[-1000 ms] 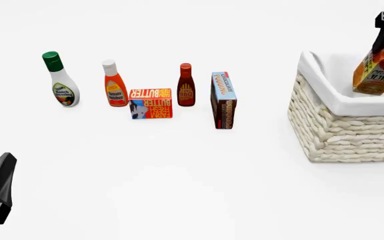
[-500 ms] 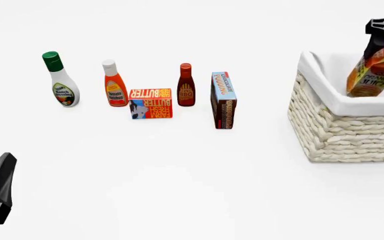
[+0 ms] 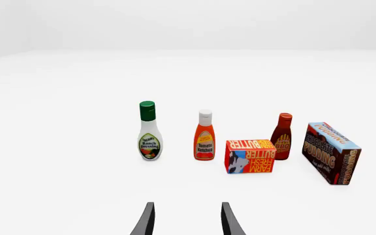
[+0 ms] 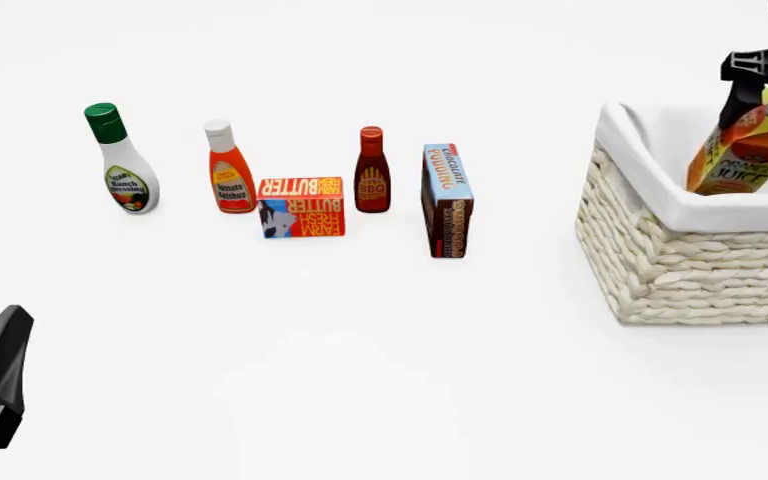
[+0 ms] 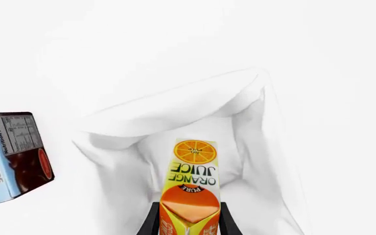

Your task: Pick the orange juice and place it in the basket.

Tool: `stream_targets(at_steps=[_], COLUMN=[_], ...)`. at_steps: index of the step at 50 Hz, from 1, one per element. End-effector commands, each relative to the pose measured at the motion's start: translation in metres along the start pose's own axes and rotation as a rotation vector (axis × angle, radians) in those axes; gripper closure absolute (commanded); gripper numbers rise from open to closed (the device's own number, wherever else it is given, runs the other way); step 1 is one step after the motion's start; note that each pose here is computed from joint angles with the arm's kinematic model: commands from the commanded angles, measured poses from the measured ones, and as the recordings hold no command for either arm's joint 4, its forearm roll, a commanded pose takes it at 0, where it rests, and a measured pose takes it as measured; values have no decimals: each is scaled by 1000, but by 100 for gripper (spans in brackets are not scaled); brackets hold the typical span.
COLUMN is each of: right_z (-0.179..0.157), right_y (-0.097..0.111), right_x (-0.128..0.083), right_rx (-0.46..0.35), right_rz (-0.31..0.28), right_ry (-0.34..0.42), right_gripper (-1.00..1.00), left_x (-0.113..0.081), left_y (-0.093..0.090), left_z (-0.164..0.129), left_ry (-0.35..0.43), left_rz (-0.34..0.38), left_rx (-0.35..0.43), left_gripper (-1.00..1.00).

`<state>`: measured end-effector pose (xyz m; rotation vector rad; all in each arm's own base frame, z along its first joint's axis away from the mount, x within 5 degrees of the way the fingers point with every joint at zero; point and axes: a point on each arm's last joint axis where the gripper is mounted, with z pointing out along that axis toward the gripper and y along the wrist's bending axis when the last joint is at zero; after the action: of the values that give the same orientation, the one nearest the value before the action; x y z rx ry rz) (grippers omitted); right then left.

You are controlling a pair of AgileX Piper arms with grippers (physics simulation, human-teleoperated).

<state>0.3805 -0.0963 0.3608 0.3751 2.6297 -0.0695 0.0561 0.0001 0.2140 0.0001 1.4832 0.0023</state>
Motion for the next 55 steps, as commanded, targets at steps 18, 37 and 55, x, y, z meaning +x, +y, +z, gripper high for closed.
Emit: stream_targets(at_steps=[18, 37, 55], right_z=[18, 27, 29], right_y=[-2, -8, -14], right_x=[9, 13, 11], right_rx=[3, 10, 16], right_rz=[36, 39, 40], right_ry=[12, 9, 13], right_gripper=[100, 100, -100], left_x=[0, 0, 0], left_y=[0, 0, 0], left_z=[0, 0, 0], left_ry=[0, 0, 0], left_rz=[0, 0, 0], left_rx=[0, 0, 0], left_gripper=[-100, -100, -100])
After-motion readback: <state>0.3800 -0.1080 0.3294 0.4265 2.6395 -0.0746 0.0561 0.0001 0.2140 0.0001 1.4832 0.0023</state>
